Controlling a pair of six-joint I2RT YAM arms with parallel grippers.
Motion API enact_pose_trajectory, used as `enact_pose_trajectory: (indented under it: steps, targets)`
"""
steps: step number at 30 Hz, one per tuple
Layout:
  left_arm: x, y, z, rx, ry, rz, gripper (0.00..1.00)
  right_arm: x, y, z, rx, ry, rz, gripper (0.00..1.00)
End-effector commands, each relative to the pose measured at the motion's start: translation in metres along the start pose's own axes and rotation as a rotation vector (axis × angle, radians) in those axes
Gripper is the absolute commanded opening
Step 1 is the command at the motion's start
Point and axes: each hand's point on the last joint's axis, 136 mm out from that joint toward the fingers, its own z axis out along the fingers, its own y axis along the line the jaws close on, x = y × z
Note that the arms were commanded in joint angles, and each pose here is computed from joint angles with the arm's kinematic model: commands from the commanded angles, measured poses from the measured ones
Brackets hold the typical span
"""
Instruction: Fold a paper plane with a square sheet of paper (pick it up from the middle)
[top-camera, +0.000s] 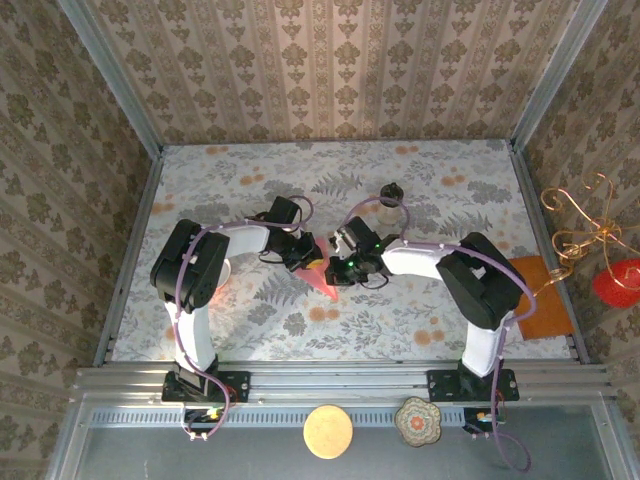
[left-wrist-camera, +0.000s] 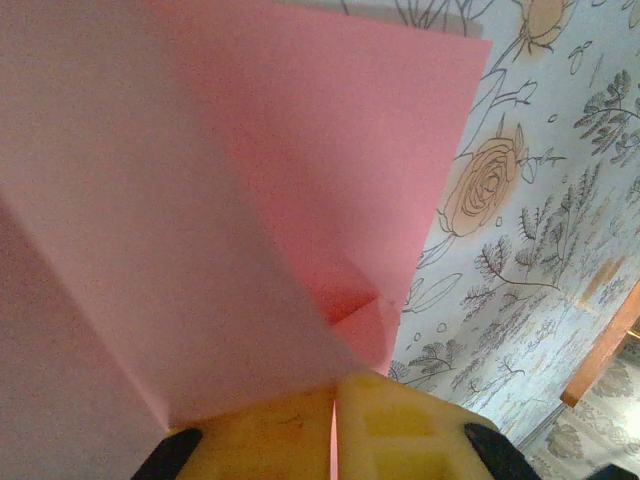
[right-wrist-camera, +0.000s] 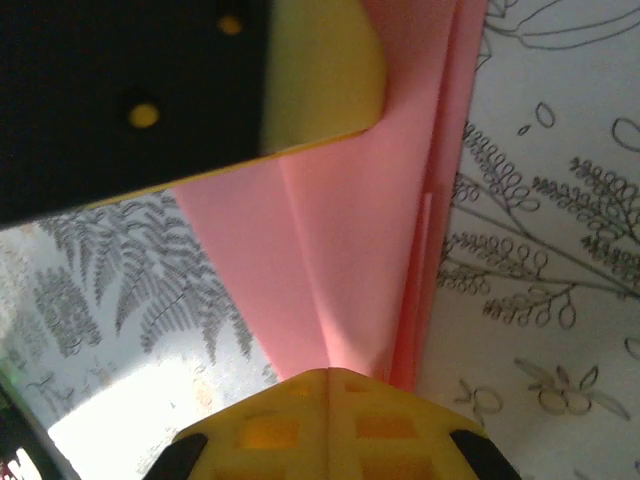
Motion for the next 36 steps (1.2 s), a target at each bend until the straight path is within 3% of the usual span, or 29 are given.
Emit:
enact_pose_trajectory:
  steps: [1,5,10,13,24,36]
  targets:
    - [0.004,0.049,0.008,-0.166,-0.015,-0.093,0.11,0.003,-0.011,0.009,0.053,0.024,0.021,0.06]
    - [-0.002,0.027,-0.001,-0.088,-0.043,-0.036,0.12,0.019,-0.031,0.014,0.118,0.064,0.041,0.05]
    - [-0.001,-0.02,-0.025,0.032,-0.111,0.164,0.13,0.038,-0.051,0.014,0.187,0.112,0.053,0.05]
    - [0.007,-0.029,-0.034,0.044,-0.134,0.244,0.13,0.043,-0.053,0.013,0.195,0.126,0.052,0.05]
    - [0.033,-0.009,-0.008,0.029,-0.044,0.261,0.12,0.044,-0.053,0.011,0.2,0.138,0.048,0.05]
    - [0.022,0.022,0.013,-0.018,-0.039,0.165,0.12,0.057,-0.072,0.01,0.279,0.186,0.044,0.04]
